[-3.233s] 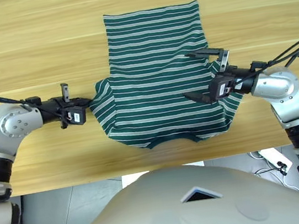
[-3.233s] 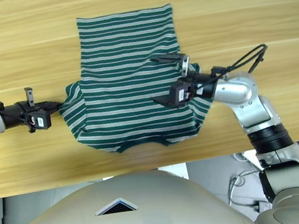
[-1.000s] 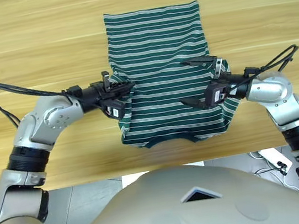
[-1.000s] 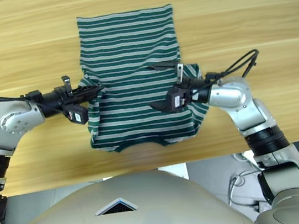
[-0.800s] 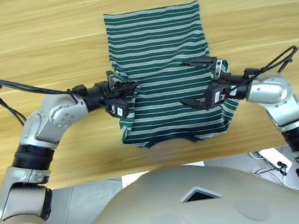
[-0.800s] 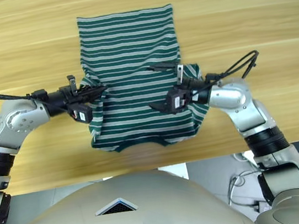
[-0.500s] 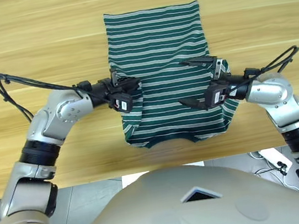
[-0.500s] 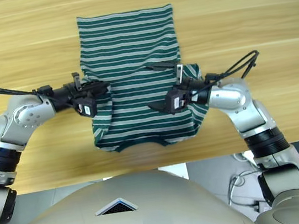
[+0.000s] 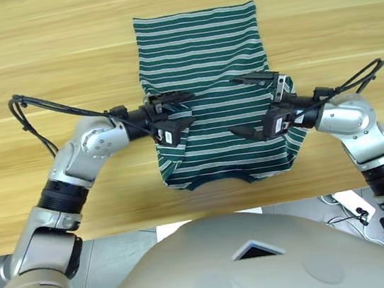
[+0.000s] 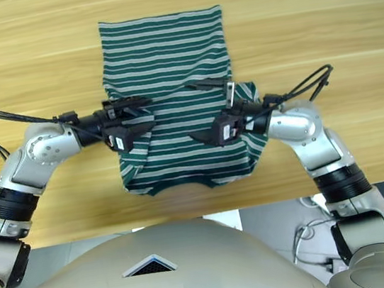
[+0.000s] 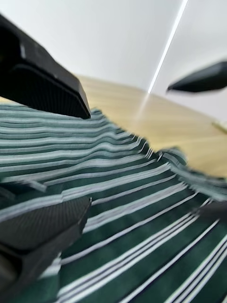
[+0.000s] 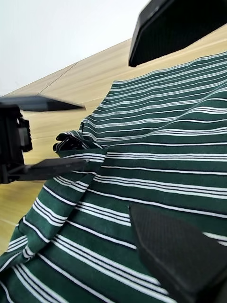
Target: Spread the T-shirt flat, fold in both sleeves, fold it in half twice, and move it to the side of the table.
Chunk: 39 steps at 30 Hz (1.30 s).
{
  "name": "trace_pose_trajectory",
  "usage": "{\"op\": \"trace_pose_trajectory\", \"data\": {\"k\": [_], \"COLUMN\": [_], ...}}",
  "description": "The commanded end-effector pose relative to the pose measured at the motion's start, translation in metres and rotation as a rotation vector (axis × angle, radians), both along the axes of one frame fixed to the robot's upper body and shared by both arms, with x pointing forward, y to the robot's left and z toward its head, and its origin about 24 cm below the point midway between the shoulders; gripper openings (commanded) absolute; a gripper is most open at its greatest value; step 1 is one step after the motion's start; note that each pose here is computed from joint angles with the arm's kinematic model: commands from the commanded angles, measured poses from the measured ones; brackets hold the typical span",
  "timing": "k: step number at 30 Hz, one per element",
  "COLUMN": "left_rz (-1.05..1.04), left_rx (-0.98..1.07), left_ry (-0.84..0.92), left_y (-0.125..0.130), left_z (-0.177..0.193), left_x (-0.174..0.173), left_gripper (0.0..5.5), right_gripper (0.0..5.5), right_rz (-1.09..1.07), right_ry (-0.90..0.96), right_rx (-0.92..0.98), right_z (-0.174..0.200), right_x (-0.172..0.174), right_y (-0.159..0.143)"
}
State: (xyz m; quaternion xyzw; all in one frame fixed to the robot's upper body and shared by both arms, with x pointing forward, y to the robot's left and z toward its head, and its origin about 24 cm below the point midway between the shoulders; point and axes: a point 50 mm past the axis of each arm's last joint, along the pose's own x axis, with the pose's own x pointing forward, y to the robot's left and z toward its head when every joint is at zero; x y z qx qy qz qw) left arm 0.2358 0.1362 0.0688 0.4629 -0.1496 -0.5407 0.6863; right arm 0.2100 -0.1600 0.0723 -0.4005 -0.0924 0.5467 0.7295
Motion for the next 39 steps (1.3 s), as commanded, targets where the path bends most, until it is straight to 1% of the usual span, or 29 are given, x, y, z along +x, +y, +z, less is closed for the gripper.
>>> {"op": "trace_pose_trajectory", "data": {"k": [1, 2, 7, 8, 10, 13, 16, 21, 26, 39], "left_rz": [0.113, 0.143, 0.296, 0.316, 0.327, 0.298, 0.267, 0.217, 0.219, 0.188], "left_rx": [0.010, 0.040, 0.224, 0.265, 0.312, 0.336, 0.327, 0.266, 0.250, 0.218], "left_ry": [-0.070, -0.074, -0.063, -0.053, -0.031, 0.008, 0.024, 0.010, -0.027, -0.054], "left_y": [0.030, 0.042, 0.093, 0.100, 0.106, 0.102, 0.092, 0.072, 0.068, 0.055], "left_z": [0.018, 0.018, 0.011, 0.006, -0.002, -0.014, -0.022, -0.020, -0.016, -0.013], "left_x": [0.011, 0.012, 0.014, 0.014, 0.013, 0.008, 0.009, 0.014, 0.020, 0.020], "left_gripper": [3.77, 3.86, 4.77, 4.77, 4.77, 4.77, 4.77, 4.77, 4.77, 4.77], "right_gripper": [5.40, 5.40, 5.40, 5.40, 5.40, 5.40, 5.40, 5.40, 5.40, 5.40], "right_rz": [-0.044, -0.056, -0.078, -0.078, -0.078, -0.074, -0.071, -0.069, -0.068, -0.064], "right_ry": [-0.029, -0.035, -0.050, -0.051, -0.050, -0.049, -0.048, -0.046, -0.044, -0.036], "right_rx": [0.001, 0.001, -0.005, -0.006, -0.007, -0.008, -0.008, -0.007, -0.005, -0.001], "right_z": [0.006, 0.008, 0.011, 0.010, 0.010, 0.010, 0.010, 0.011, 0.010, 0.008], "right_x": [0.005, 0.005, 0.008, 0.009, 0.009, 0.009, 0.009, 0.008, 0.007, 0.005], "right_y": [-0.008, -0.010, -0.015, -0.015, -0.015, -0.014, -0.014, -0.013, -0.013, -0.010]}}
